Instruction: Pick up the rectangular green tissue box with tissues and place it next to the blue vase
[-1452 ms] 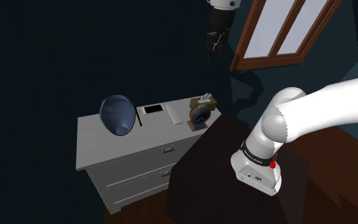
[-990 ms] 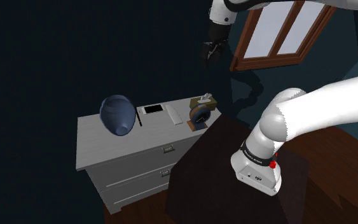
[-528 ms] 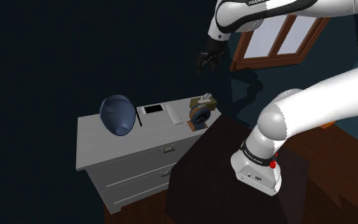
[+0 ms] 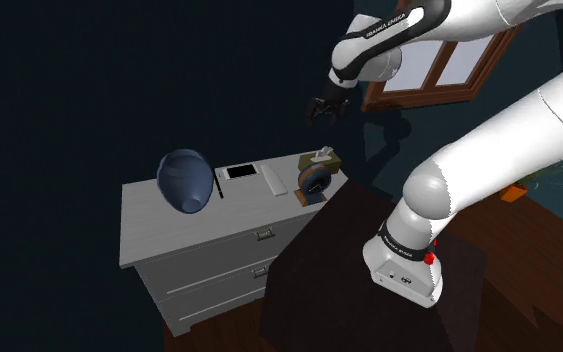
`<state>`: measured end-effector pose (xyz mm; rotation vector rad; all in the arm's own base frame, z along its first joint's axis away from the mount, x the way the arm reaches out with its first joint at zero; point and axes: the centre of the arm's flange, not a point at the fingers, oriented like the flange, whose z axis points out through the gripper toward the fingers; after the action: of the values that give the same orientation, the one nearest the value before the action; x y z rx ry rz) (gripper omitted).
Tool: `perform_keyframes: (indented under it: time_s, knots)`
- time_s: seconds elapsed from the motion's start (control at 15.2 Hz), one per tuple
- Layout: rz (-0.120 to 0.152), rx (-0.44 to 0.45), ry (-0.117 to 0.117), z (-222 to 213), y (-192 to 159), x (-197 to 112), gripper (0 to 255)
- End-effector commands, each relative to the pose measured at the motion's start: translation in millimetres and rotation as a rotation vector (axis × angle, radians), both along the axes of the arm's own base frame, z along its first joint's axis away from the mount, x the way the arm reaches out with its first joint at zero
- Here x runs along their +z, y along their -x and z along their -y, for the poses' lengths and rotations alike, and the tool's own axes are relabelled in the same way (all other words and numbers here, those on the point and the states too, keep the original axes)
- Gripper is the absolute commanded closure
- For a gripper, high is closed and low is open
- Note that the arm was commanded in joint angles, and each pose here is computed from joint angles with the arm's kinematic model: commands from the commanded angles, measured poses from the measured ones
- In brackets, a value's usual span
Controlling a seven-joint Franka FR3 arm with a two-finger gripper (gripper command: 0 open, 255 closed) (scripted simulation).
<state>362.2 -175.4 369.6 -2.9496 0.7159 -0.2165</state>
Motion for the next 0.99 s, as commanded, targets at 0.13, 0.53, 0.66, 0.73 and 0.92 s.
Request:
perform_keyframes:
  time_s: [0.13, 0.53, 0.66, 0.73, 0.92]
  knots:
    - [0.043, -0.113, -0.025, 38.0, -2.5, -40.0, 0]
    - [0.104, -0.276, -0.066, 87.6, -4.7, -103.1, 0]
    - [0.124, -0.331, -0.080, 103.6, -4.6, -124.6, 0]
    - [0.134, -0.358, -0.087, 111.4, -4.3, -135.4, 0]
    - [0.164, -0.440, -0.108, 134.5, -2.9, -168.2, 0]
